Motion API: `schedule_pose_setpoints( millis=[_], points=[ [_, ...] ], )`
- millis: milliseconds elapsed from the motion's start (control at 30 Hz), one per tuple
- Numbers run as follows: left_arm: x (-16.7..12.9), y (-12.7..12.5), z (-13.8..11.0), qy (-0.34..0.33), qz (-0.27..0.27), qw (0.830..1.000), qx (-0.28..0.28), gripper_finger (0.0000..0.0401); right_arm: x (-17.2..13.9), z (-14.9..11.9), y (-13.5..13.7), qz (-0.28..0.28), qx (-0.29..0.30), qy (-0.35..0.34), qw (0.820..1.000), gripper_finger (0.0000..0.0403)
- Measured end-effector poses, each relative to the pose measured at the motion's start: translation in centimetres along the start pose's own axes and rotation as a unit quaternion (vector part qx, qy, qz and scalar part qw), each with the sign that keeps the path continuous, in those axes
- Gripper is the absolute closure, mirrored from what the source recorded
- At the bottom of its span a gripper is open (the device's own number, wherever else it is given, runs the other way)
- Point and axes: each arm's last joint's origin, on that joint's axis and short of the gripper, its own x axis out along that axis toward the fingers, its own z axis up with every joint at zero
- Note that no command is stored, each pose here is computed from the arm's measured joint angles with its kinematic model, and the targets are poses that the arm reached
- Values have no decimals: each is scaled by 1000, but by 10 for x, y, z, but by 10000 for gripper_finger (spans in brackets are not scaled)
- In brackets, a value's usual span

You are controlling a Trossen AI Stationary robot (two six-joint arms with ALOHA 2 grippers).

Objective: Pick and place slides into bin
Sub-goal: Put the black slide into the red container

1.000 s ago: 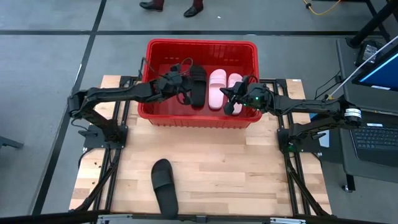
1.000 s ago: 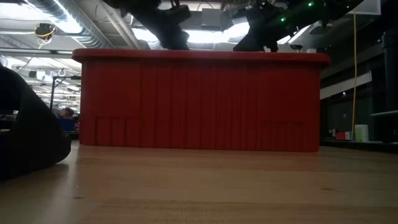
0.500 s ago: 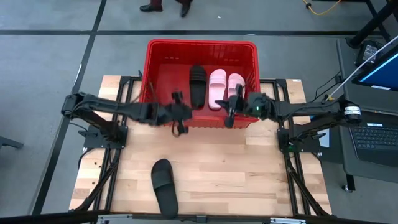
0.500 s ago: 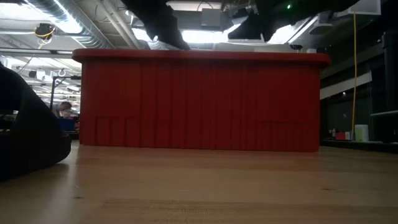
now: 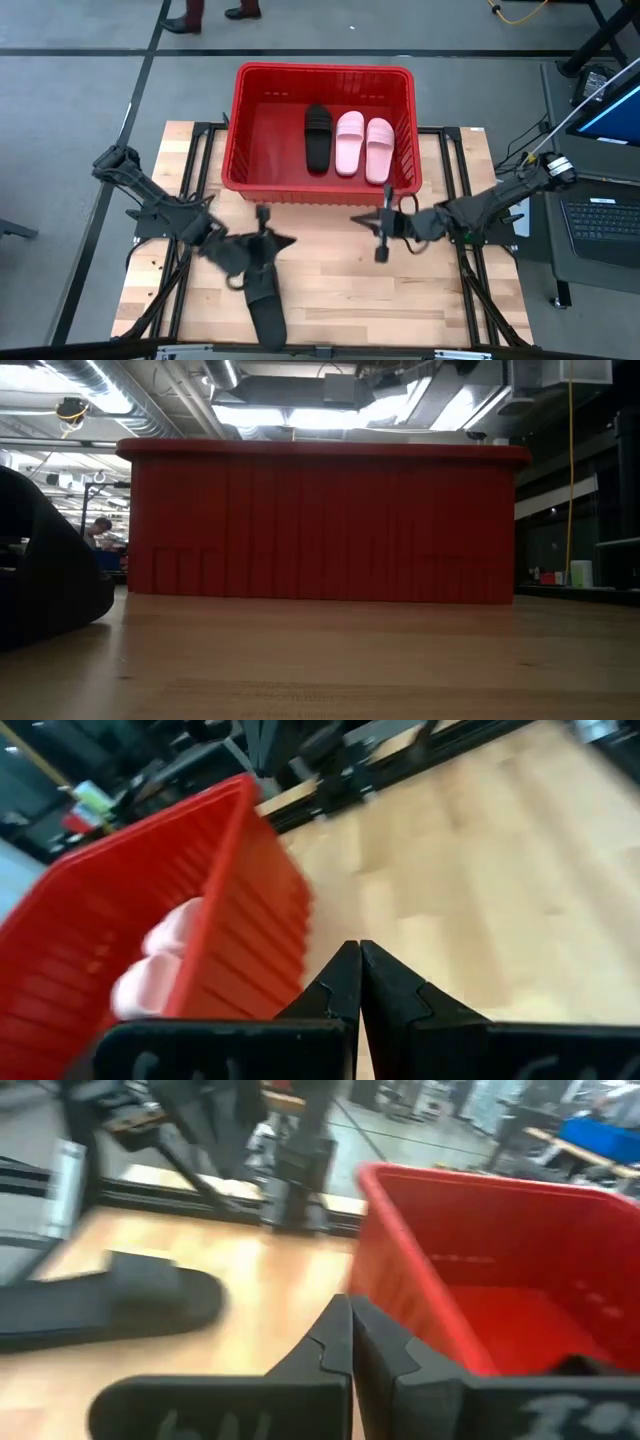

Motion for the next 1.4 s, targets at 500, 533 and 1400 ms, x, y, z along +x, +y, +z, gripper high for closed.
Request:
schedule_pose_setpoints(
  millis=[500, 533, 1400],
  points=[
    [-60, -48, -9, 46, -113, 983, -134, 400, -14, -15, 57, 54, 8, 18, 998, 401],
    [-61, -50, -10, 59, -119, 981, -140, 400, -13, -18, 59, 56, 3, 23, 998, 401],
    [-32, -137, 2, 379, -41, 915, -134, 400, -8, -27, 65, 56, -10, 40, 998, 398]
  ],
)
